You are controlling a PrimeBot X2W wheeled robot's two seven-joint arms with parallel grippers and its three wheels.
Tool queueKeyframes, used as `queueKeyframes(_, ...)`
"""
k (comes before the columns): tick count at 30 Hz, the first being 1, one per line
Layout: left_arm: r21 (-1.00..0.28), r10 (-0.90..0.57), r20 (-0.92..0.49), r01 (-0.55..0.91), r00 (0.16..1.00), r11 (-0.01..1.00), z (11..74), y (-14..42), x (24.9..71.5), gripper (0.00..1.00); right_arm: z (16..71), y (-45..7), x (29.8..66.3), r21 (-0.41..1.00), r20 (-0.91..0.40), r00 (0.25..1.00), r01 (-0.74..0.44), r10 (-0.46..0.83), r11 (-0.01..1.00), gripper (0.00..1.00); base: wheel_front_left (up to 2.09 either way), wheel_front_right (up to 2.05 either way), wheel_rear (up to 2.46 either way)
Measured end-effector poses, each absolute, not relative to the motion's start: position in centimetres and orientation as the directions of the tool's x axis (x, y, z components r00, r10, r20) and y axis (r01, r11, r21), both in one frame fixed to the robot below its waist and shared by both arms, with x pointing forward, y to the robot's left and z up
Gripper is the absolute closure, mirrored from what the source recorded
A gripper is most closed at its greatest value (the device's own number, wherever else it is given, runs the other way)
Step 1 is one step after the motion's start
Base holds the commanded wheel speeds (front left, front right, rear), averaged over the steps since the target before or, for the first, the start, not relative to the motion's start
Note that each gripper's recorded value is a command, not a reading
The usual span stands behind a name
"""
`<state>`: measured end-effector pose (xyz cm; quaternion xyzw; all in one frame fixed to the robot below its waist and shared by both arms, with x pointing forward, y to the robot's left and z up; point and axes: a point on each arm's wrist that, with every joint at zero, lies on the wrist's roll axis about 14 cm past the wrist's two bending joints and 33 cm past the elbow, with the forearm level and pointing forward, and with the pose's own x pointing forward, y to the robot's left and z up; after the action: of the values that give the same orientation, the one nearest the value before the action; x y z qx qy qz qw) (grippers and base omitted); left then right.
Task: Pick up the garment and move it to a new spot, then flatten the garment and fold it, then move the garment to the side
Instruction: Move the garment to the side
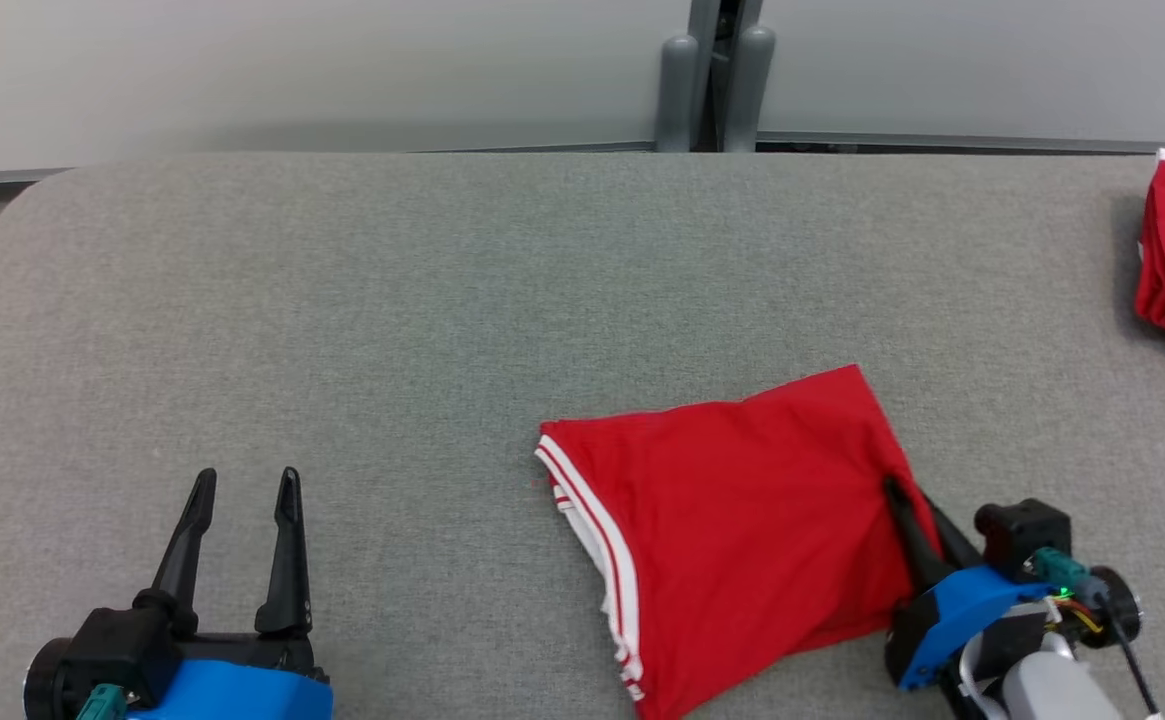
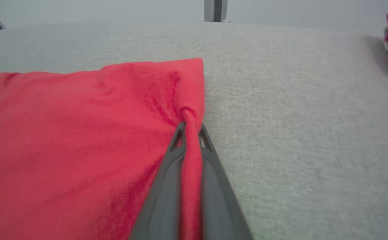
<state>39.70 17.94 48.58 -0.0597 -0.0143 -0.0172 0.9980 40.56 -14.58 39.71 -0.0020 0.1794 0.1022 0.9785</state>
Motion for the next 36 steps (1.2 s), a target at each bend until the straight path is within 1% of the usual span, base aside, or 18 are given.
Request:
queueKeyframes(7, -0.130, -0.117, 0.041, 0.122, 0.992, 0.984, 48.4, 15.1, 42.1, 0.00, 41.5, -22.0, 41.6, -0.078, -0.315, 0.948, -0.072, 0.044, 0.994, 1.00, 0.00, 0.00, 0.00)
queueKeyframes(13, -0.135, -0.205, 0.045, 0.210, 0.978, 0.968, 47.6, 12.1, 44.6, 0.00, 42.4, -27.4, 41.0, -0.141, -0.303, 0.950, 0.039, -0.081, 0.989, 1.00, 0.00, 0.00, 0.00)
queueKeyframes(17, -0.138, -0.256, 0.049, 0.260, 0.965, 0.956, 47.2, 10.4, 46.1, 0.00, 42.7, -29.2, 40.6, -0.169, -0.305, 0.944, 0.078, -0.127, 0.983, 1.00, 0.00, 0.00, 0.00)
queueKeyframes(21, -0.145, -0.287, 0.049, 0.291, 0.957, 0.946, 46.8, 9.1, 46.8, 0.00, 43.8, -29.4, 41.5, -0.190, -0.275, 0.953, 0.076, -0.127, 0.979, 1.00, 0.00, 0.00, 0.00)
queueKeyframes(24, -0.145, -0.293, 0.049, 0.297, 0.955, 0.944, 46.7, 9.0, 46.8, 0.00, 45.2, -28.8, 43.3, -0.216, -0.241, 0.966, 0.041, -0.094, 0.976, 1.00, 0.00, 0.00, 0.00)
queueKeyframes(29, -0.142, -0.293, 0.052, 0.297, 0.955, 0.944, 46.5, 9.2, 47.4, 0.00, 49.6, -27.7, 48.4, -0.271, -0.134, 0.990, -0.005, -0.033, 0.963, 1.00, 0.00, 0.00, 0.00)
queueKeyframes(32, -0.141, -0.292, 0.046, 0.295, 0.955, 0.945, 46.0, 9.3, 48.0, 0.00, 52.1, -28.7, 51.4, -0.310, -0.080, 0.996, 0.008, -0.034, 0.951, 1.00, 0.00, 0.00, 0.00)
queueKeyframes(36, -0.141, -0.284, 0.034, 0.286, 0.958, 0.948, 45.0, 9.8, 48.8, 0.00, 53.7, -31.4, 54.4, -0.354, -0.052, 0.995, 0.057, -0.081, 0.933, 1.00, 0.00, 0.00, 0.00)
